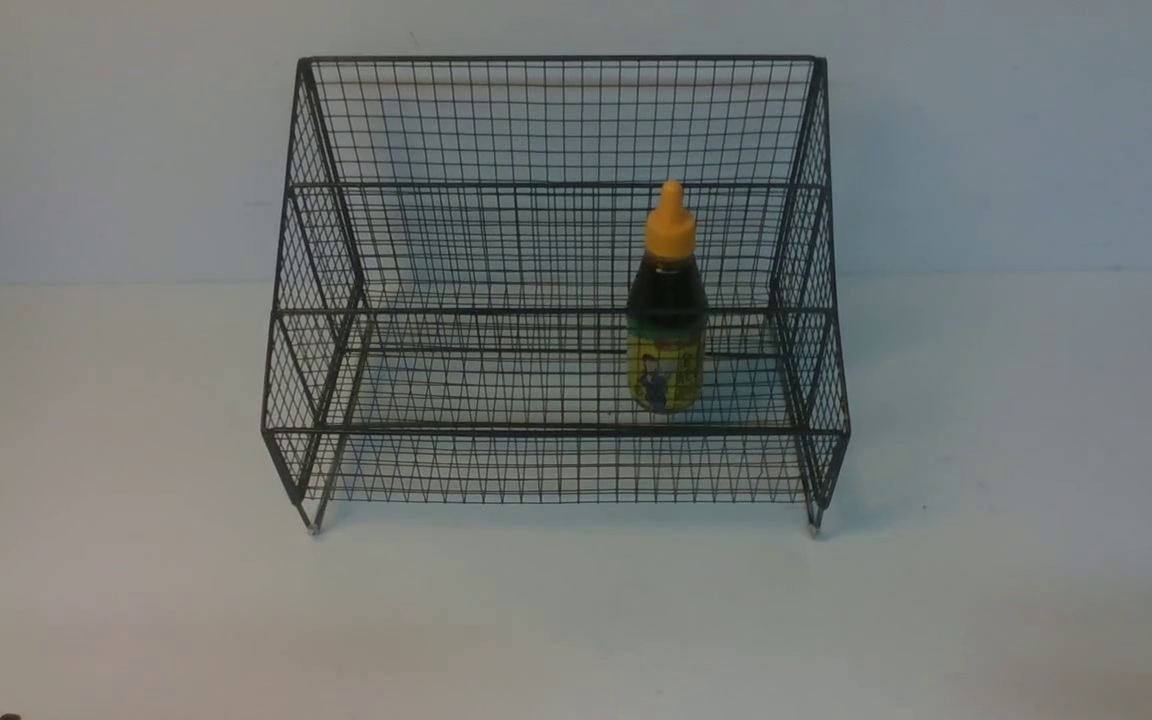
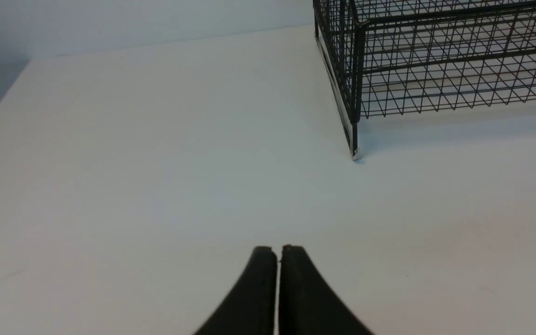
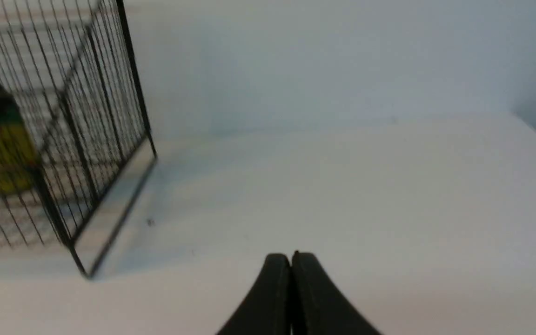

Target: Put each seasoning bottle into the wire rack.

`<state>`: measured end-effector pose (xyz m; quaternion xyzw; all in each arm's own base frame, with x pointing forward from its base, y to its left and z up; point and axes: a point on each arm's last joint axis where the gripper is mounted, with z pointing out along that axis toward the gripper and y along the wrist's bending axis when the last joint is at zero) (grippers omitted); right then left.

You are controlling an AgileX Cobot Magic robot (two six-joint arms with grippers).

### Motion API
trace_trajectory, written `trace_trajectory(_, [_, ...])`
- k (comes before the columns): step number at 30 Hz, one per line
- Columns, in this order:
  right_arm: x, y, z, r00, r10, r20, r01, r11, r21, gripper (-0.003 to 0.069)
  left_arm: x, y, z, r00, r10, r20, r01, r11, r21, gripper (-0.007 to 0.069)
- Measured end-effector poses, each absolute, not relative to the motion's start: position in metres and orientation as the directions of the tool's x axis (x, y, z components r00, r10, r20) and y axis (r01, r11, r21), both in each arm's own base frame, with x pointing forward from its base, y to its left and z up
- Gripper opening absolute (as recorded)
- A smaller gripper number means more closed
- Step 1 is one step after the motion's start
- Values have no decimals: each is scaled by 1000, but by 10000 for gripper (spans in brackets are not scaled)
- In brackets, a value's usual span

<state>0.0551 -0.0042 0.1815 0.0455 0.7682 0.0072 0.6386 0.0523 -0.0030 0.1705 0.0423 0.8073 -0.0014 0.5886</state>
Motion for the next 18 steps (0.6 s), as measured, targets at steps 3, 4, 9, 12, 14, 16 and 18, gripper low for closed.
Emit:
trace_trajectory(3, [55, -5, 181, -193, 76, -978, 65, 996, 65, -15, 52, -3, 170, -304, 67, -950, 70, 996, 48, -5])
trace_trajectory(4, [55, -5, 181, -194, 76, -978, 66, 996, 64, -15, 52, -3, 170, -304, 67, -950, 70, 996, 48, -5])
trace_trajectory(9, [55, -5, 181, -195, 76, -978, 66, 996, 64, -15, 52, -3, 170, -304, 67, -950, 70, 996, 48, -5])
trace_trajectory(12, [55, -5, 181, -195, 76, -978, 66, 996, 64, -15, 52, -3, 170, -304, 67, -950, 70, 996, 48, -5])
trace_trajectory(14, [55, -5, 181, -195, 76, -978, 66, 996, 64, -15, 52, -3, 170, -304, 67, -950, 70, 996, 48, -5])
trace_trajectory(16, [55, -5, 181, -195, 76, -978, 66, 996, 64, -15, 52, -3, 170, -304, 67, -950, 70, 996, 48, -5])
trace_trajectory(18, [55, -5, 181, -195, 76, -978, 66, 996, 64, -15, 52, -3, 170, -304, 67, -950, 70, 996, 48, -5])
